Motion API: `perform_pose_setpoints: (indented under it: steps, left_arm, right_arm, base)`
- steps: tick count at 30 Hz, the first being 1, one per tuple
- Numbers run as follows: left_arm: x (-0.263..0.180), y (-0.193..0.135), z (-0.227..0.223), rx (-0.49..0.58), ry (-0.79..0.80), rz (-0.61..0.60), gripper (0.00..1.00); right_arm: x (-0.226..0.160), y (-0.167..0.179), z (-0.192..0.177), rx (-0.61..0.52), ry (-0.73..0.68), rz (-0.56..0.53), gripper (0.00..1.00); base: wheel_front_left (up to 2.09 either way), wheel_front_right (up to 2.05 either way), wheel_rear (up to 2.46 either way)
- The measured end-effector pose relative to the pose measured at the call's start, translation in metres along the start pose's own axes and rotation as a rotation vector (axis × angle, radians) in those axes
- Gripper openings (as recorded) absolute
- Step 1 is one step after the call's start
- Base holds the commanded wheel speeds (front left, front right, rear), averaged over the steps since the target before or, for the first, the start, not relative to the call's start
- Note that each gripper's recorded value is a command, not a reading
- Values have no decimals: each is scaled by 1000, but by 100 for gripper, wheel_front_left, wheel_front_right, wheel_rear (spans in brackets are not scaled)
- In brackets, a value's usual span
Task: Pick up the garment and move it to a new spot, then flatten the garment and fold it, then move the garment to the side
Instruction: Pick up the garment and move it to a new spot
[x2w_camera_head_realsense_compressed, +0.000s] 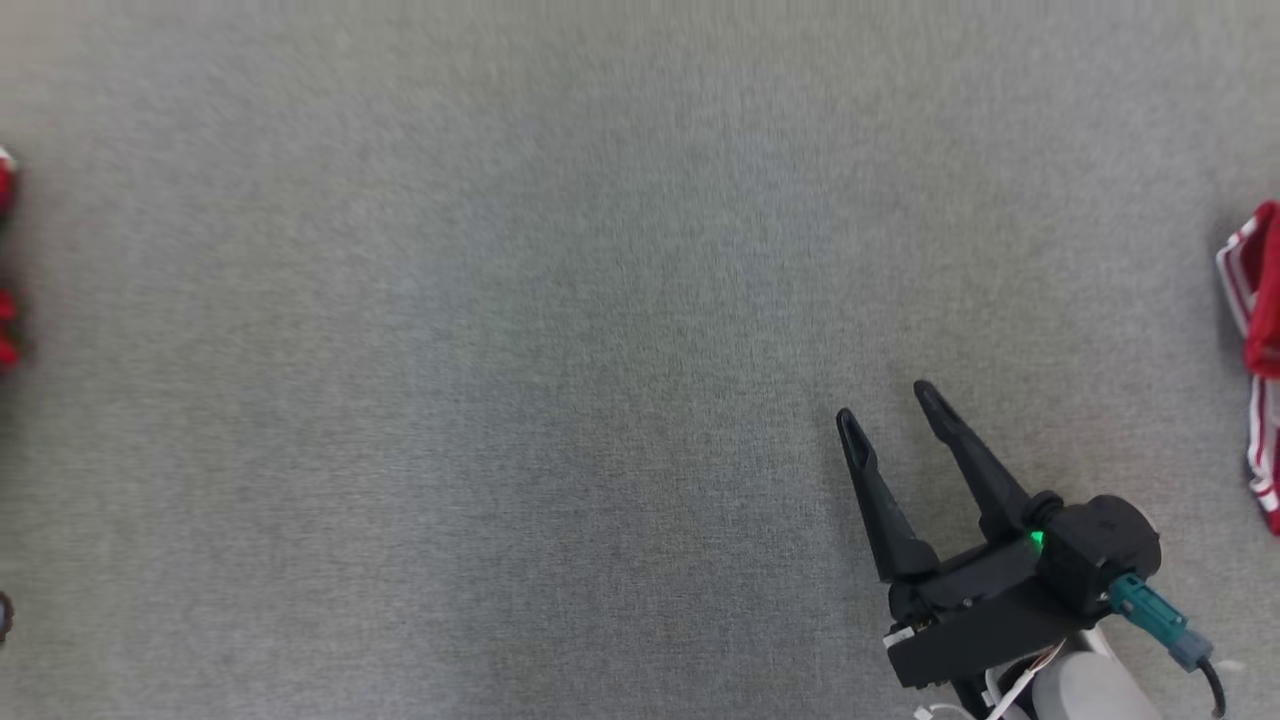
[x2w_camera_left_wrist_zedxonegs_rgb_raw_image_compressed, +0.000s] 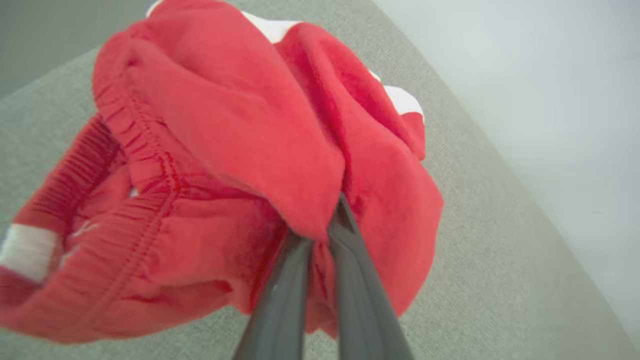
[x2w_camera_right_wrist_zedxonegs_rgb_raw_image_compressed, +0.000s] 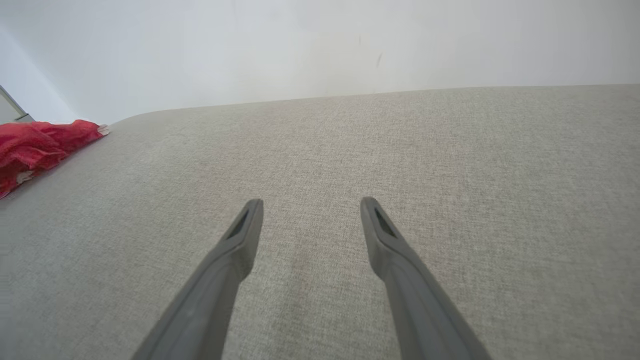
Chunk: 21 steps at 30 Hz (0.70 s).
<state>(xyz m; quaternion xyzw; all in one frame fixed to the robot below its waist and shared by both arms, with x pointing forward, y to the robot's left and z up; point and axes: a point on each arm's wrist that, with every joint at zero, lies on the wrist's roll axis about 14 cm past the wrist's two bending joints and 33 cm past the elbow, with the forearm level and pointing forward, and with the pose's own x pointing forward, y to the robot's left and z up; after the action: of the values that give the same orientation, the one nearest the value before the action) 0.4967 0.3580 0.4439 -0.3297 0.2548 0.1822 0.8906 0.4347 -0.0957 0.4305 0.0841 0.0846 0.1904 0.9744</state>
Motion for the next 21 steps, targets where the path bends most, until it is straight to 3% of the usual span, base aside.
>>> perform_pose_setpoints:
  steps: [7,12,16,21]
  left_arm:
    - [-55,-54,58,152,-196,-191,0]
    - [-117,-131,94,259,-343,-410,0]
    - [-174,-195,95,314,-422,-613,0]
    - [-227,-269,54,355,-414,-869,0]
  right_arm:
    - [-17,17,17,28,-50,12,100]
    - [-34,30,30,37,-93,14,100]
    - [-47,33,47,32,-148,2,100]
    - [-66,31,62,23,-198,-29,100]
  base:
    - [0,0,0]
    - [0,0,0]
    - [0,0,0]
    - [0,0,0]
